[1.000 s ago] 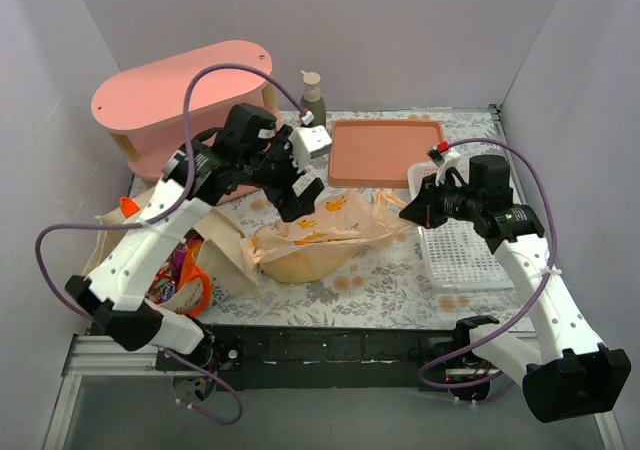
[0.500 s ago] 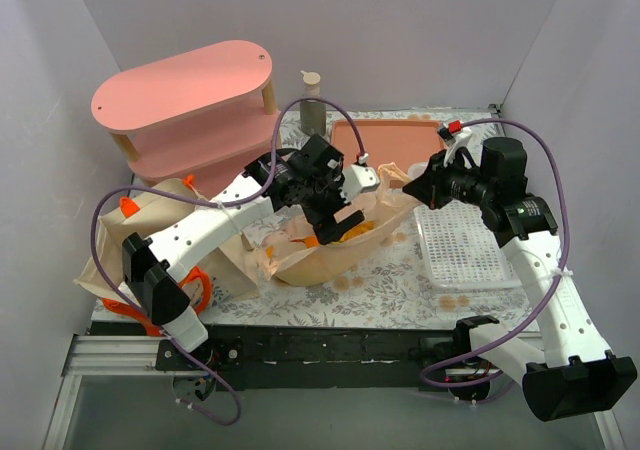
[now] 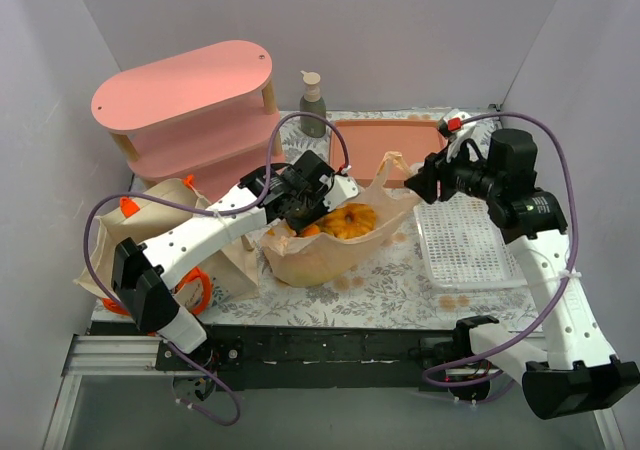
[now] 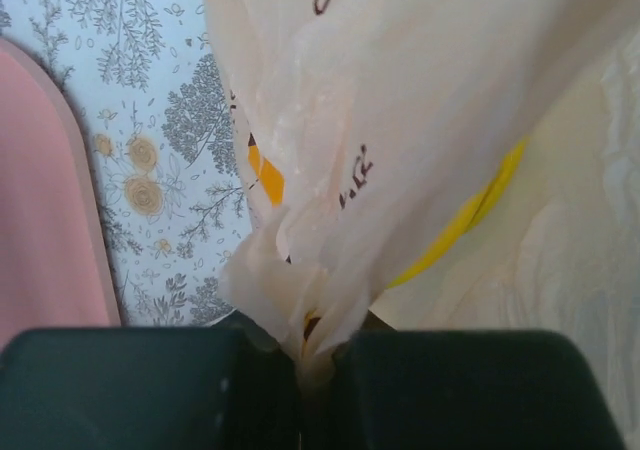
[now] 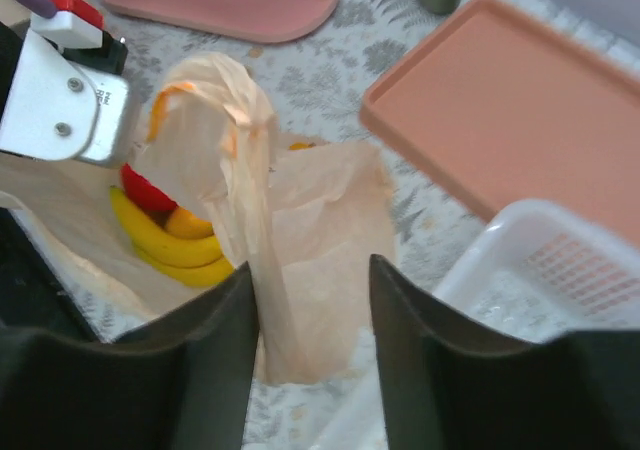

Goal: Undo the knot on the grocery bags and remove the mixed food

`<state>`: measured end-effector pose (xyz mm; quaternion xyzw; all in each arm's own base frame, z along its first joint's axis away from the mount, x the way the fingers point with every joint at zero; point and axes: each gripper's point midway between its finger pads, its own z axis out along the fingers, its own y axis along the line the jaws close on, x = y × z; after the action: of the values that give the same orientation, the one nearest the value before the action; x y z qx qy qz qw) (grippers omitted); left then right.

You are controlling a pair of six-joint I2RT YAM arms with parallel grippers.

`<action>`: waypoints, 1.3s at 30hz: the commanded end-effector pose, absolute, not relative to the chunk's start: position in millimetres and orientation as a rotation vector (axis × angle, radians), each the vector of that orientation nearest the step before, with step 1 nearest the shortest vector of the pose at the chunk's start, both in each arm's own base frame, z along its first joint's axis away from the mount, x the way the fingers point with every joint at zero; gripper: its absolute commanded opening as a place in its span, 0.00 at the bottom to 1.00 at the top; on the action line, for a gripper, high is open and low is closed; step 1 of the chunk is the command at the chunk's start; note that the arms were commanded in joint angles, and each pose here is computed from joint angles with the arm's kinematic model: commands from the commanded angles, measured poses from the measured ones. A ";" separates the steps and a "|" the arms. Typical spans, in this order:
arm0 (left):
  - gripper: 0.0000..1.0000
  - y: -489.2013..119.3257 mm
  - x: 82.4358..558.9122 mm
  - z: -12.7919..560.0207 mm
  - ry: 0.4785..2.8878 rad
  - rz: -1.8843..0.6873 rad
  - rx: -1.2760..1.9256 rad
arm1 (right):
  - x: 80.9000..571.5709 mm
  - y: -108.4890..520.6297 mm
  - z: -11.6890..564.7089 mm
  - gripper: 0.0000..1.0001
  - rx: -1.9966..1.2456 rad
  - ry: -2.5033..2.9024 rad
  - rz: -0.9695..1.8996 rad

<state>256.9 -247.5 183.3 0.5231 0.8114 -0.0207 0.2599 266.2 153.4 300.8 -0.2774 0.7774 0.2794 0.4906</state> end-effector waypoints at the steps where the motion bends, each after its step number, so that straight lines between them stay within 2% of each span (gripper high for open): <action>1: 0.00 -254.0 265.9 228.5 2.110 -0.101 1.277 | 283.5 144.3 405.4 0.64 -0.837 1.495 0.410; 3: 0.00 -261.5 269.1 239.2 2.104 -0.130 1.250 | 280.2 149.5 436.4 0.64 -0.883 1.370 0.389; 6: 0.00 -270.1 273.9 247.7 2.113 -0.160 1.227 | 259.0 175.1 461.1 0.53 -0.984 1.248 0.488; 7: 0.00 -271.6 276.4 249.9 2.117 -0.163 1.214 | 251.5 183.8 460.9 0.47 -1.016 1.236 0.517; 10: 0.00 -275.5 280.6 254.4 2.122 -0.195 1.197 | 222.8 224.9 430.2 0.32 -1.183 1.225 0.591; 16: 0.00 -274.2 277.9 252.4 2.129 -0.212 1.196 | 191.2 262.9 379.8 0.18 -1.353 1.209 0.703; 20: 0.00 -271.5 274.2 240.3 2.157 -0.208 1.213 | 180.6 283.2 373.6 0.13 -1.446 1.144 0.714; 24: 0.00 -274.3 275.1 238.4 2.164 -0.216 1.214 | 171.6 298.3 344.1 0.11 -1.536 1.152 0.711; 28: 0.00 -273.3 276.8 241.4 2.160 -0.213 1.200 | 192.1 293.2 317.1 0.04 -1.462 1.247 0.592; 34: 0.00 -272.9 277.5 240.5 2.171 -0.223 1.183 | 204.1 317.6 287.7 0.02 -1.487 1.235 0.516; 38: 0.00 -272.1 280.7 240.0 2.175 -0.220 1.164 | 164.9 351.6 253.4 0.01 -1.706 1.077 0.499; 39: 0.00 -270.3 282.9 240.2 2.175 -0.209 1.155 | 141.3 361.6 237.6 0.01 -1.790 1.032 0.537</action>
<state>277.3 -270.7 233.3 0.4558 0.8295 -0.0744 0.3140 177.5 330.1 253.6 -0.6705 0.5131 0.2291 0.4843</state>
